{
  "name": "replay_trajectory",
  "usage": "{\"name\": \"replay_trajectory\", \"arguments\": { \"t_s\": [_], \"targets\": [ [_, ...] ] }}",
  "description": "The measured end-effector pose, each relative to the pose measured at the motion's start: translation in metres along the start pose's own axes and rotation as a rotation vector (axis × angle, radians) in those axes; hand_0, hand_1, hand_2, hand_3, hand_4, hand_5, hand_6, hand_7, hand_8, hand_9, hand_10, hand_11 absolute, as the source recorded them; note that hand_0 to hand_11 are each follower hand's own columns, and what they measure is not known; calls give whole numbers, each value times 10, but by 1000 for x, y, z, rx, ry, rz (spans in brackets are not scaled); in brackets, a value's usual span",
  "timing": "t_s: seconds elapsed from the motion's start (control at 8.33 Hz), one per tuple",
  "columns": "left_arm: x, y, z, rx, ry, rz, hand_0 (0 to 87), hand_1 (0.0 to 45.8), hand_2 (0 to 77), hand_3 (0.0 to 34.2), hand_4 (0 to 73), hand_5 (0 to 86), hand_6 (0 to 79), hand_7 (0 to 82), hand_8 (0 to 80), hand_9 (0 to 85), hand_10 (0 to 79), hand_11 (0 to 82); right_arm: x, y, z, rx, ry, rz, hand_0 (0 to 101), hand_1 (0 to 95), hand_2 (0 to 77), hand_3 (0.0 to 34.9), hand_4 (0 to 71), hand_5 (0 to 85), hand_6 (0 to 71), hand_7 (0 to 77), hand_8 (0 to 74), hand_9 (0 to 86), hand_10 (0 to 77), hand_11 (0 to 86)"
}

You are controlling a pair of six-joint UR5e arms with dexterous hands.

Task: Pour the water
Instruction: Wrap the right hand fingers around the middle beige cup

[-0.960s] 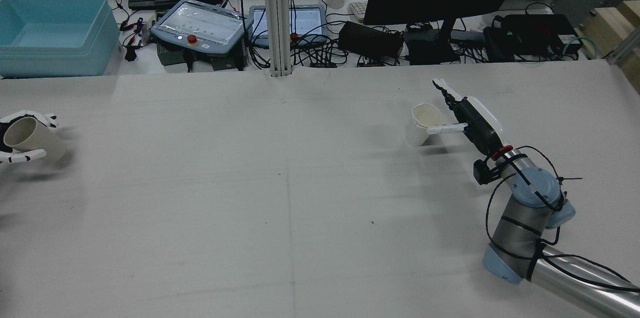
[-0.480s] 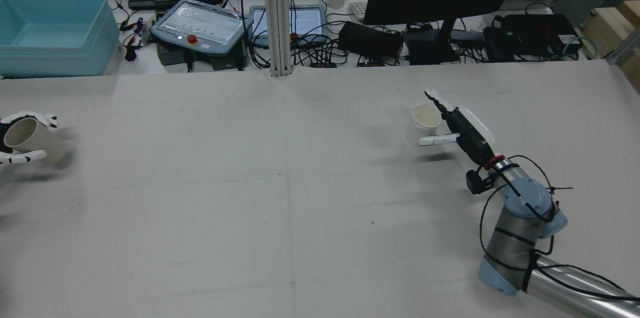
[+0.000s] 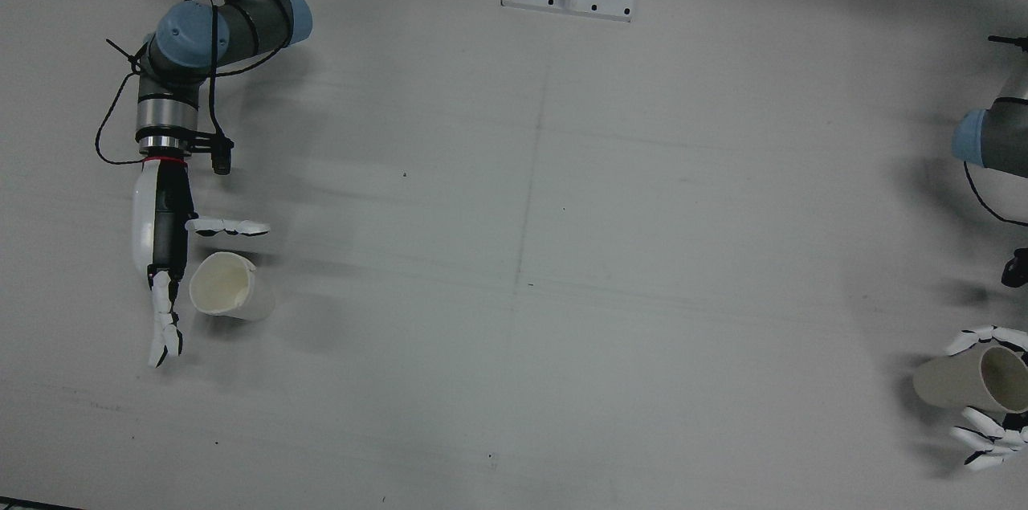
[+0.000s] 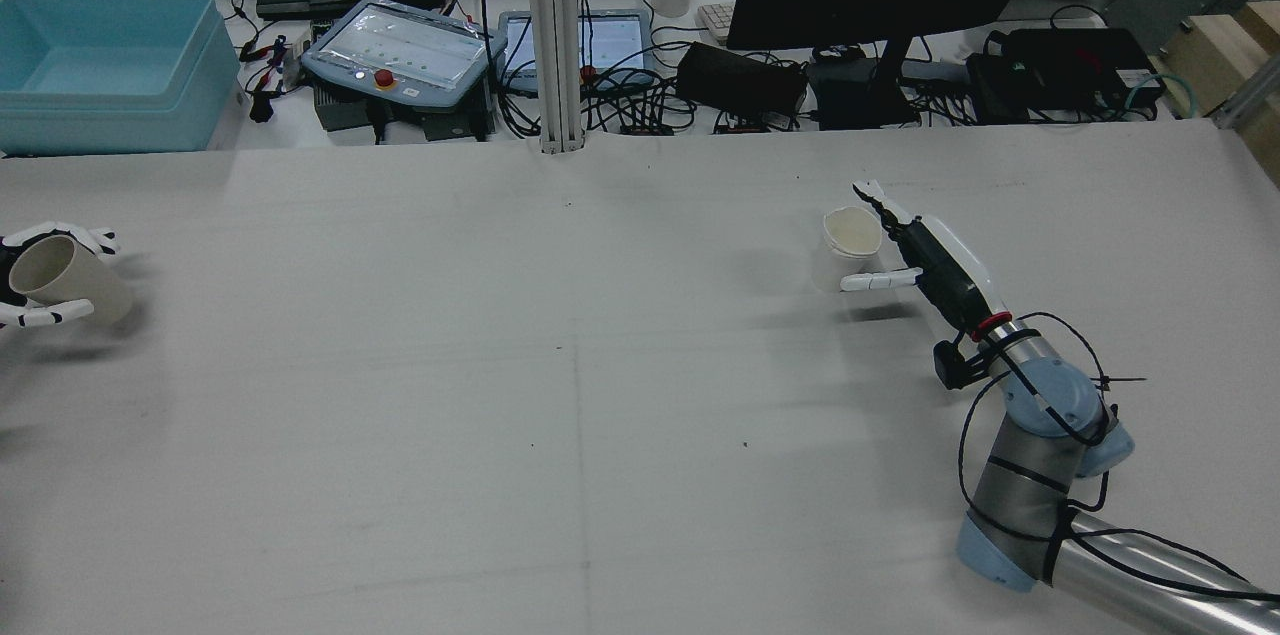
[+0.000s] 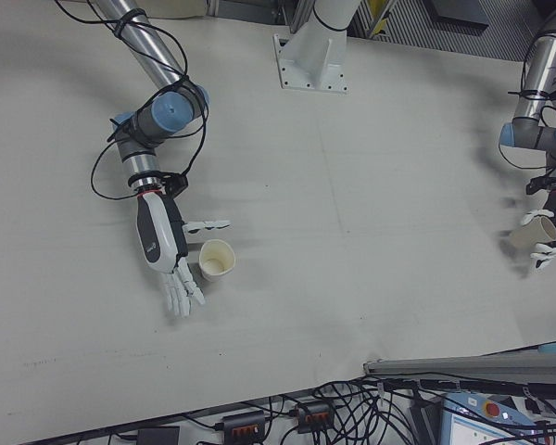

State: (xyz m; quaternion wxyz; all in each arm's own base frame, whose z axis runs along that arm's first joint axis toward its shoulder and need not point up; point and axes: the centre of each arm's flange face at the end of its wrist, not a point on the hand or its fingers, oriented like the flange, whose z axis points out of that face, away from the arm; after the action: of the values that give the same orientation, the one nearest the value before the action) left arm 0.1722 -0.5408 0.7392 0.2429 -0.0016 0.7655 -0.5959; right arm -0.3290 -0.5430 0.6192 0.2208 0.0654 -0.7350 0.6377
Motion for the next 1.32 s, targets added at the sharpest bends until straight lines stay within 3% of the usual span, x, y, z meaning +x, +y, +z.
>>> {"name": "replay_trajectory", "arguments": {
  "t_s": [0.12,0.24,0.36,0.6,0.72,0.84,0.96,1.32],
  "targets": [
    [0,0,0,0,0,0,502,202,344,0,235,480,218,376,109,180,76,131,0,0,0,2,-4,-2,469,125,60,3,44,76,22,11,5,5,5,5],
    [0,0,0,-1,0,0,505,202,344,0,235,480,218,376,109,180,76,131,0,1,1,5,-11,-4,469,125,60,3,87,109,38,11,5,5,5,11],
    [0,0,1,-1,0,0,505,202,344,0,235,480,218,376,109,180,76,131,0,4,3,4,-17,-7,470,142,87,4,87,142,38,11,5,5,16,60],
    [0,0,0,0,0,1,501,202,344,0,235,480,218,376,109,180,76,131,2,14,8,-5,-25,-12,465,104,109,4,180,382,38,27,5,5,27,49],
    [0,-1,-1,0,0,1,499,202,344,0,235,480,218,365,109,180,76,131,3,20,11,-9,-32,-12,460,38,158,4,273,409,65,76,5,5,33,60],
    [0,-1,-2,1,-1,2,500,202,344,0,235,480,213,365,109,180,76,131,5,24,12,-11,-36,-12,463,71,120,2,409,420,76,104,5,5,60,87],
    [0,-1,-2,2,-1,2,499,202,344,0,240,480,213,360,109,180,76,131,7,25,12,-12,-35,-13,464,76,136,3,447,431,76,114,5,5,60,87],
    [0,-2,-2,3,-1,5,500,202,349,0,240,480,213,365,109,180,76,131,10,22,8,-7,-29,-17,451,71,153,12,453,442,87,125,5,5,60,98]
  ]
}}
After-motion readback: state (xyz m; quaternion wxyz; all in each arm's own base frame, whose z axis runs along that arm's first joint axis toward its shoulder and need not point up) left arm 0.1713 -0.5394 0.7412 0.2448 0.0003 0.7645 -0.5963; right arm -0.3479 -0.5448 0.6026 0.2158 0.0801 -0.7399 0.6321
